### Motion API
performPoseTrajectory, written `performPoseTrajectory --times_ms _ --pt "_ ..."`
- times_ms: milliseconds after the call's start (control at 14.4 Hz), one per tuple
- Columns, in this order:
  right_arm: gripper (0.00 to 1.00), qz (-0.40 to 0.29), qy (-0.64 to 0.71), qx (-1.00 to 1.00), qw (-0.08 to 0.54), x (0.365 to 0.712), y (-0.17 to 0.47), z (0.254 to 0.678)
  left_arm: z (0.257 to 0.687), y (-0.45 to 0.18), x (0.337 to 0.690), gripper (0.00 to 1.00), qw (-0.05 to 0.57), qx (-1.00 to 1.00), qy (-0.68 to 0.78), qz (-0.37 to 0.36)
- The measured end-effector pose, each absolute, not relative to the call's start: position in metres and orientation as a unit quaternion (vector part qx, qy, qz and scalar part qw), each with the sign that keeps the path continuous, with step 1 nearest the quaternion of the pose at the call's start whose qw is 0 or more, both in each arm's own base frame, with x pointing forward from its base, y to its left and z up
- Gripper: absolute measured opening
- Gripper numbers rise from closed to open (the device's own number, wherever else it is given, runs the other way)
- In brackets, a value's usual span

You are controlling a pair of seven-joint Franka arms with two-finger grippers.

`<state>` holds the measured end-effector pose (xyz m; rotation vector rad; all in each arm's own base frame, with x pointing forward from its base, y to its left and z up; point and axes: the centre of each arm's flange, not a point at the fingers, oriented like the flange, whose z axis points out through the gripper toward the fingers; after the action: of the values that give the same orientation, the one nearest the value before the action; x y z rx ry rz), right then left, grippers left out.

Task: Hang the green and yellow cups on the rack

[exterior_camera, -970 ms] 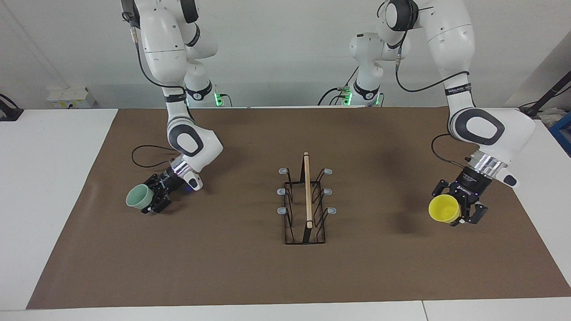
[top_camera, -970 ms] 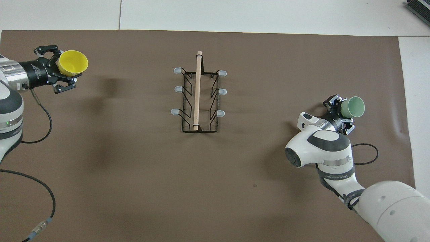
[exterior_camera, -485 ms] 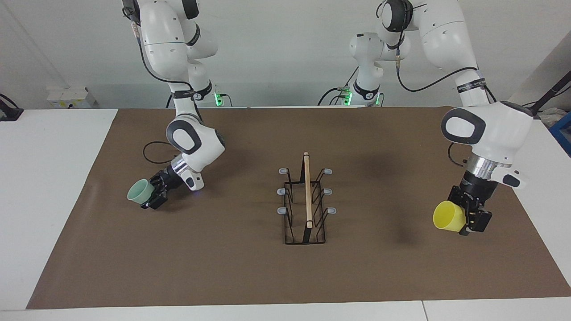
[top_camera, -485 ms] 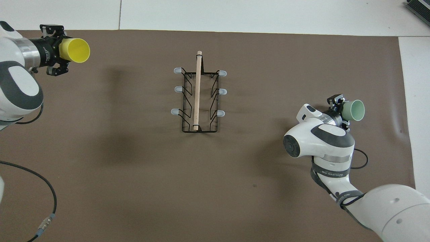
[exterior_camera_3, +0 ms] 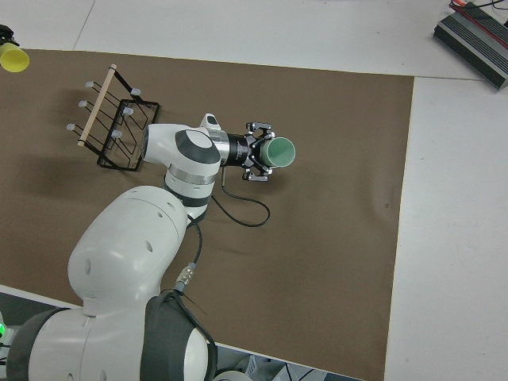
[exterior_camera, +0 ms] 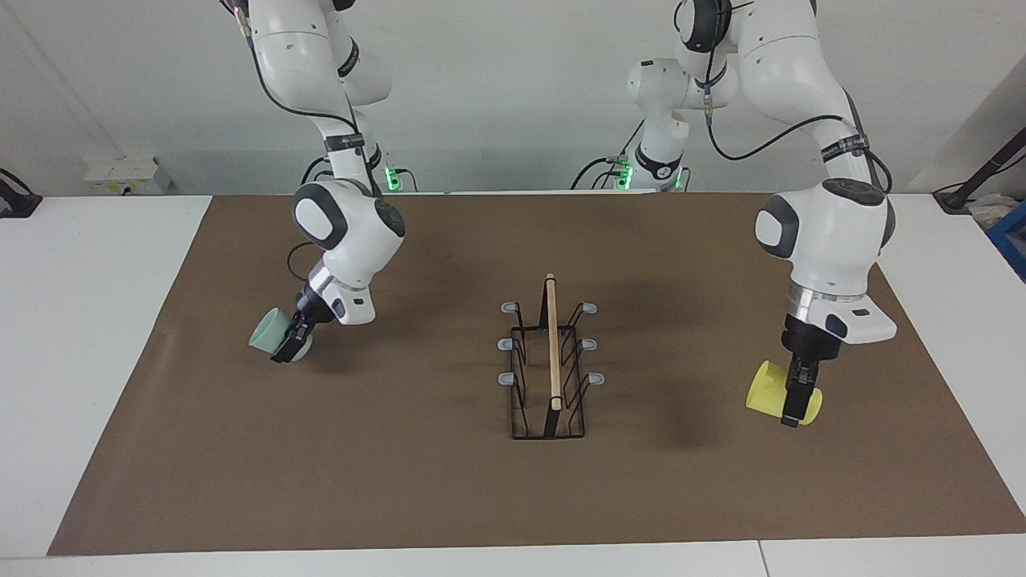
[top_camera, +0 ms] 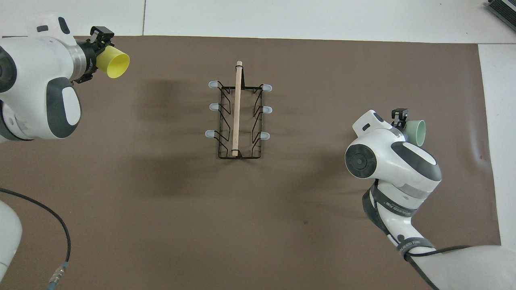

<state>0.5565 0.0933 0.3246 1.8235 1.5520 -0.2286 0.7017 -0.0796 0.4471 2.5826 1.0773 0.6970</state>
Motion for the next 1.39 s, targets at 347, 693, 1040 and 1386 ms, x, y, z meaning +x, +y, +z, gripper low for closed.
performPoseTrajectory --times_ms 347,693,1040,1386 --pt "0.66 -0.011 0.548 0.802 0.238 0.536 0.148 0.384 0.475 -0.140 0.666 0.66 0.096 0.925 0.253 0.268" --pt "0.66 0.067 0.476 0.869 0.116 0.524 0.177 0.448 0.468 -0.197 0.632 0.66 0.048 0.943 0.158 0.288" --pt "0.66 0.104 0.476 0.869 0.082 0.517 0.184 0.483 0.441 -0.265 0.579 0.66 0.011 0.930 0.149 0.336" --pt "0.66 0.194 0.534 0.817 -0.101 0.526 0.150 0.509 0.426 -0.311 0.527 0.66 0.021 0.924 0.141 0.354"
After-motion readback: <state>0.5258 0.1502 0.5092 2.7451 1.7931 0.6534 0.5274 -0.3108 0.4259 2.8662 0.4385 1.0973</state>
